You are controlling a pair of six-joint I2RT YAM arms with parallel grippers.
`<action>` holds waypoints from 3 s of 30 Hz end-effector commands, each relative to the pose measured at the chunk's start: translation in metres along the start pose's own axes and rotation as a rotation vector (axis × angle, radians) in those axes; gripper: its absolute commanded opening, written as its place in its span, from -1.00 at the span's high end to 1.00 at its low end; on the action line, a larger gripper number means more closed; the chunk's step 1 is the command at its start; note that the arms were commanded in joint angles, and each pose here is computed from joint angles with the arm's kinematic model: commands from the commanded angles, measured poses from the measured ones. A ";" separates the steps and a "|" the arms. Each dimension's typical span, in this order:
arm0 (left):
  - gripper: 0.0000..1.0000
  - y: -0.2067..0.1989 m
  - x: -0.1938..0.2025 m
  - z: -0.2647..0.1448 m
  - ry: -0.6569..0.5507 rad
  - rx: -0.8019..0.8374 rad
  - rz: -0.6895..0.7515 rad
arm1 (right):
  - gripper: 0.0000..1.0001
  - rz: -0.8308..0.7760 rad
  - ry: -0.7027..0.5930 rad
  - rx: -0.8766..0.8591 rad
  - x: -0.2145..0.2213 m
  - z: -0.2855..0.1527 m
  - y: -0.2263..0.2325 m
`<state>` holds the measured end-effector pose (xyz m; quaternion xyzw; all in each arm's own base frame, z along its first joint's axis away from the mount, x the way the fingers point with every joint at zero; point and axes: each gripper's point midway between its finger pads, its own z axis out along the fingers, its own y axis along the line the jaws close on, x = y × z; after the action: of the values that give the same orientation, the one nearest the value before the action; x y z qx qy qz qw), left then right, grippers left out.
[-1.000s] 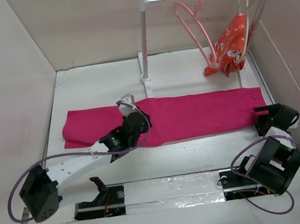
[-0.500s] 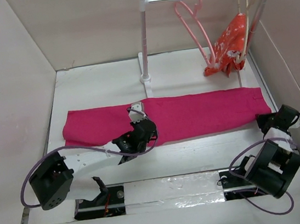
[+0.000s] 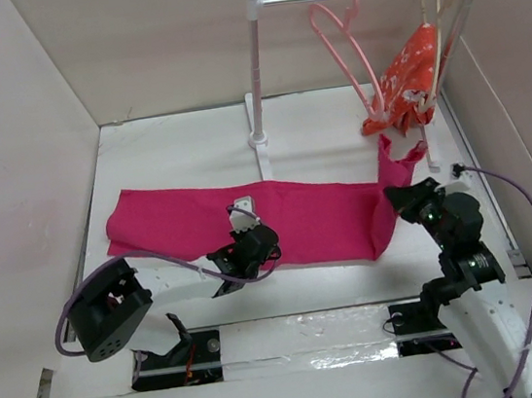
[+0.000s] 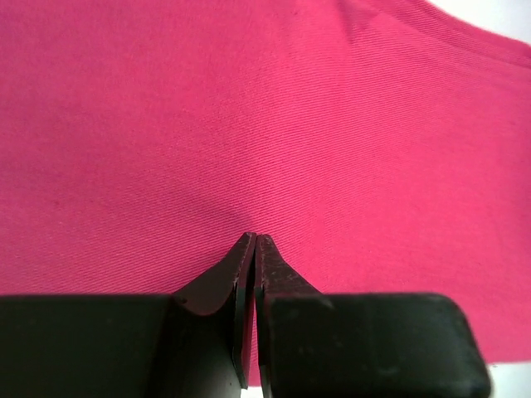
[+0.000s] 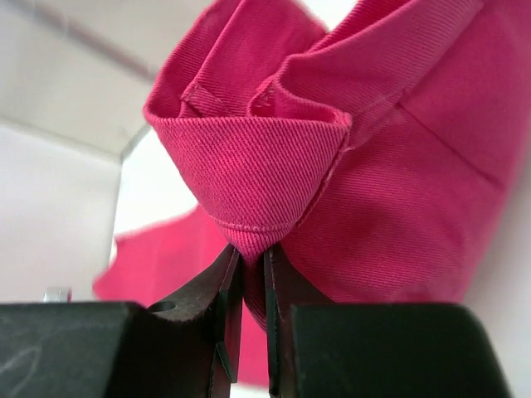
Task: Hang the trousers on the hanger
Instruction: Fold the trousers at the center of the board.
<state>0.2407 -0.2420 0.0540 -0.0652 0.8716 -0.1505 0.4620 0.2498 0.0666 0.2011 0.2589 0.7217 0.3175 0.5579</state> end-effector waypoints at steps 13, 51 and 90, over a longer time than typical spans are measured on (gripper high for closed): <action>1.00 -0.003 0.042 0.005 0.092 0.014 -0.021 | 1.00 -0.043 0.018 -0.299 -0.020 -0.019 0.203; 0.23 -0.009 -0.143 -0.073 -0.244 0.226 -0.340 | 1.00 -0.166 0.095 -0.491 -0.019 0.013 0.320; -0.44 0.044 -0.113 0.001 -0.071 0.147 -0.338 | -0.01 -0.316 0.596 -0.185 0.250 -0.025 0.114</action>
<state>0.2919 -0.1516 0.1087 -0.1926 0.8444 -0.2317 0.4429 0.1707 0.3176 0.1290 -0.0088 0.8524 0.3466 0.3914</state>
